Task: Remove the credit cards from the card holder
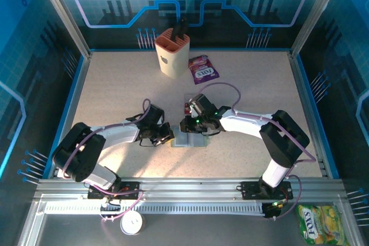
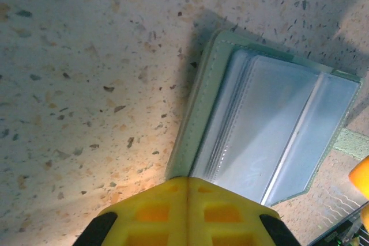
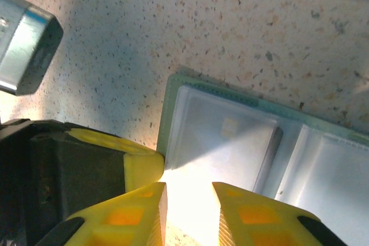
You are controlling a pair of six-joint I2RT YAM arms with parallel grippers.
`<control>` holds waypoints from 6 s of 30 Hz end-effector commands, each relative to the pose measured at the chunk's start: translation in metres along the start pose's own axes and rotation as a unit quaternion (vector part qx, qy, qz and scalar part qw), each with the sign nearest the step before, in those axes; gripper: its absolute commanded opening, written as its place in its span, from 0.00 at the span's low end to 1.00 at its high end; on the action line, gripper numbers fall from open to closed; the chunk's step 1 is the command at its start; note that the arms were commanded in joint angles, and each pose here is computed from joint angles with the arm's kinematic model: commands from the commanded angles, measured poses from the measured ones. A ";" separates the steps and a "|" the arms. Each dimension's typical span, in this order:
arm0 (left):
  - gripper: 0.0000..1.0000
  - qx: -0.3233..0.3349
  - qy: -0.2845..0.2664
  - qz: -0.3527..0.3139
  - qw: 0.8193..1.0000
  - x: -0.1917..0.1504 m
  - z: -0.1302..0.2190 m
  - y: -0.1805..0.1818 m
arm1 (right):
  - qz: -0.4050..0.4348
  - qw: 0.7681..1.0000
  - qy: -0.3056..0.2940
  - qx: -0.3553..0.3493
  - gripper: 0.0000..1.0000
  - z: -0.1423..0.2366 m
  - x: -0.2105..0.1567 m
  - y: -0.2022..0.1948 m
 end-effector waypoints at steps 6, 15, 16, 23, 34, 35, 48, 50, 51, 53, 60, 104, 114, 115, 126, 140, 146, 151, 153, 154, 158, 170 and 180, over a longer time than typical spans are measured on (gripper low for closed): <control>0.06 0.011 0.013 0.011 1.000 0.003 -0.004 0.000 | -0.010 1.000 -0.004 0.010 0.27 0.004 -0.005 0.006; 0.07 0.010 0.023 0.023 0.999 -0.003 -0.009 0.007 | -0.055 0.998 0.037 0.007 0.27 -0.007 -0.007 0.004; 0.07 0.008 0.021 0.025 0.999 -0.004 -0.009 0.008 | -0.059 0.997 0.043 0.006 0.27 -0.008 -0.007 0.004; 0.07 0.006 0.019 0.031 0.999 -0.007 -0.011 0.013 | -0.059 0.997 0.059 0.006 0.29 -0.014 -0.008 0.000; 0.07 0.007 0.015 0.023 1.000 -0.007 -0.008 0.010 | -0.057 0.998 0.034 0.005 0.32 -0.009 -0.007 -0.009; 0.07 0.007 0.015 0.024 1.000 -0.007 -0.008 0.011 | -0.065 0.997 0.033 0.007 0.33 -0.010 -0.009 -0.012; 0.08 0.006 0.009 0.029 1.000 -0.008 -0.008 0.014 | -0.063 0.997 0.036 0.021 0.33 -0.011 -0.014 -0.014; 0.08 0.004 0.010 0.028 1.000 -0.008 -0.009 0.014 | -0.058 0.998 0.035 0.019 0.33 -0.008 -0.012 -0.011; 0.08 0.003 0.011 0.028 1.000 -0.008 -0.010 0.013 | -0.056 0.998 0.032 0.017 0.33 -0.007 -0.011 -0.010; 0.08 0.002 0.011 0.029 1.000 -0.008 -0.010 0.014 | -0.052 0.998 0.029 0.019 0.33 -0.006 -0.009 -0.009; 0.08 0.005 0.014 0.034 0.999 -0.009 -0.012 0.016 | -0.053 0.998 0.033 0.027 0.33 -0.010 -0.008 -0.007; 0.08 0.015 0.015 0.046 0.999 -0.012 -0.014 0.021 | -0.078 0.996 0.044 -0.016 0.33 -0.015 -0.012 -0.028; 0.08 0.018 0.013 0.046 0.999 -0.012 -0.013 0.021 | -0.083 0.996 0.044 0.005 0.33 -0.012 -0.011 -0.032; 0.08 0.017 0.011 0.046 0.999 -0.012 -0.012 0.021 | -0.082 0.996 0.042 0.007 0.33 -0.012 -0.010 -0.031; 0.08 0.019 0.013 0.050 0.998 -0.012 -0.013 0.022 | -0.096 0.994 0.044 0.014 0.33 -0.010 -0.019 -0.046; 0.18 -0.035 -0.025 0.013 0.999 -0.004 0.018 -0.009 | -0.105 0.993 0.047 0.024 0.33 -0.014 -0.020 -0.053; 0.22 -0.080 0.005 0.002 0.997 0.003 0.009 -0.028 | -0.106 0.993 0.048 0.024 0.33 -0.015 -0.021 -0.054; 0.23 -0.093 0.029 0.004 0.995 0.007 -0.005 -0.035 | -0.107 0.993 0.047 0.024 0.33 -0.014 -0.021 -0.054; 0.22 -0.096 0.036 0.007 0.995 0.007 -0.010 -0.035 | -0.107 0.993 0.046 0.023 0.33 -0.014 -0.021 -0.054; 0.22 -0.096 0.038 0.008 0.995 0.007 -0.012 -0.036 | -0.108 0.993 0.047 0.022 0.33 -0.014 -0.022 -0.055; 0.23 -0.084 0.042 0.014 0.995 0.007 -0.017 -0.032 | -0.109 0.993 0.045 0.022 0.33 -0.014 -0.022 -0.055; 0.27 -0.061 0.038 0.020 0.997 0.005 -0.018 -0.026 | -0.112 0.992 0.046 0.024 0.33 -0.015 -0.024 -0.057; 0.28 -0.037 0.015 0.015 0.999 0.007 -0.009 -0.026 | -0.113 0.992 0.047 0.025 0.33 -0.017 -0.026 -0.058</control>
Point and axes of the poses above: each hand's point on the last joint's axis, 136 mm out from that joint toward the fingers, its own z axis back along the fingers, its own y axis along the line the jaws close on, x = y × z, the point moved 10 cm from there along z, back along the fingers, and after that the axes turned 6 degrees about -z, right-handed, at the moved point
